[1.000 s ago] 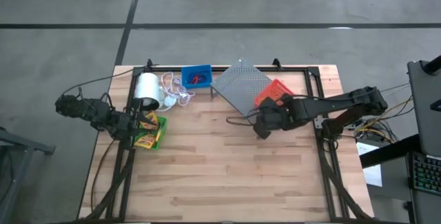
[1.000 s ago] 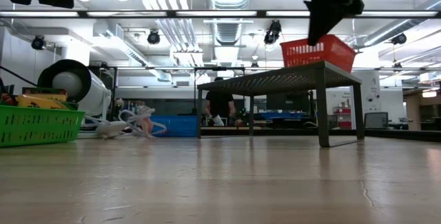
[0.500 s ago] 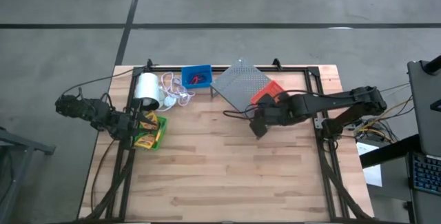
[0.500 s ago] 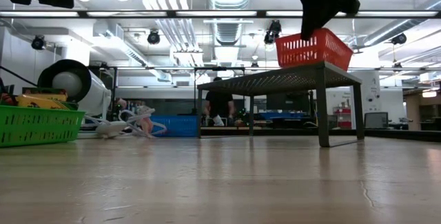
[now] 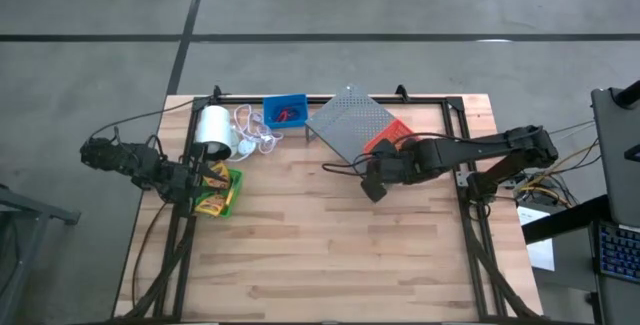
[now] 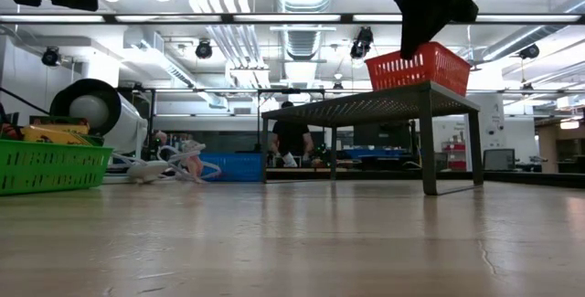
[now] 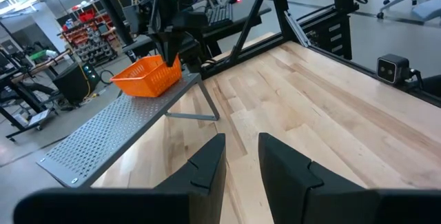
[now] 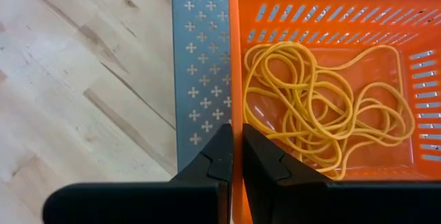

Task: Pick & Place Office Desk Supplies
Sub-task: Put the orange bin on the shelf, then put the green bin on the shelf

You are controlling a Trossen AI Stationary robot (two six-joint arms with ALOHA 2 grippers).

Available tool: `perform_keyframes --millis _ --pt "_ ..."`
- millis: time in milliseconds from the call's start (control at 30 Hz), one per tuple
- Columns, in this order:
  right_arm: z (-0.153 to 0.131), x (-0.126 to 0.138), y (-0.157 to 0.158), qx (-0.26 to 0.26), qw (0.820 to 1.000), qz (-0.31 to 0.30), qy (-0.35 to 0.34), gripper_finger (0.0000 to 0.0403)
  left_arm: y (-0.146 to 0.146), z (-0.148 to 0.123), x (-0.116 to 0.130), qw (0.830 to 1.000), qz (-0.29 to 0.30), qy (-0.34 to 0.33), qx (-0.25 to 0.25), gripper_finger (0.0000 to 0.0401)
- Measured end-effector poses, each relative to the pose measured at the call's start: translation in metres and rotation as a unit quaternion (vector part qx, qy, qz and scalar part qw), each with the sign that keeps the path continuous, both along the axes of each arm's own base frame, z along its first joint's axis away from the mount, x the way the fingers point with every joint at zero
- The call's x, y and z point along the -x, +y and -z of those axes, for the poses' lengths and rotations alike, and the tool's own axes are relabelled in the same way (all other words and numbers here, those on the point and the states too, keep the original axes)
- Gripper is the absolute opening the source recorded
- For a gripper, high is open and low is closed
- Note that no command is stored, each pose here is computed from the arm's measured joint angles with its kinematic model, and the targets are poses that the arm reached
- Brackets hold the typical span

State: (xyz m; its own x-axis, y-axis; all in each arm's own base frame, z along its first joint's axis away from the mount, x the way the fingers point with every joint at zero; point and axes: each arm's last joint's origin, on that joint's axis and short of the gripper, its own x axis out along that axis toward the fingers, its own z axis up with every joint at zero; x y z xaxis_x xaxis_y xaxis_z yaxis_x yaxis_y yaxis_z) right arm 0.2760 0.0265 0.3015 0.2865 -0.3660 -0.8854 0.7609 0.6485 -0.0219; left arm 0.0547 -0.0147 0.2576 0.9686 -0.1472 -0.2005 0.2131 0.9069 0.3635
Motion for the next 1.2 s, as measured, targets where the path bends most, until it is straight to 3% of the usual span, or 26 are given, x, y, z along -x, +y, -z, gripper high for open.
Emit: perform_keyframes --millis 433,900,1067,1200 --pt "0.0 0.0 0.0 -0.001 1.0 0.009 -0.003 0.0017 0.0 0.0 0.0 1.0 0.0 0.0 0.0 0.009" --pt "0.0 -0.001 0.002 0.004 1.0 -0.006 0.0 0.0089 0.0 0.0 0.0 1.0 0.0 0.0 0.0 0.0091" --pt "-0.019 -0.005 0.005 0.001 0.999 -0.017 -0.031 0.0091 0.0 0.0 0.0 1.0 0.0 0.0 0.0 0.0091" --pt "-0.042 -0.008 0.007 0.042 0.994 -0.089 -0.046 0.0091 0.0 0.0 0.0 1.0 0.0 0.0 0.0 0.0091"
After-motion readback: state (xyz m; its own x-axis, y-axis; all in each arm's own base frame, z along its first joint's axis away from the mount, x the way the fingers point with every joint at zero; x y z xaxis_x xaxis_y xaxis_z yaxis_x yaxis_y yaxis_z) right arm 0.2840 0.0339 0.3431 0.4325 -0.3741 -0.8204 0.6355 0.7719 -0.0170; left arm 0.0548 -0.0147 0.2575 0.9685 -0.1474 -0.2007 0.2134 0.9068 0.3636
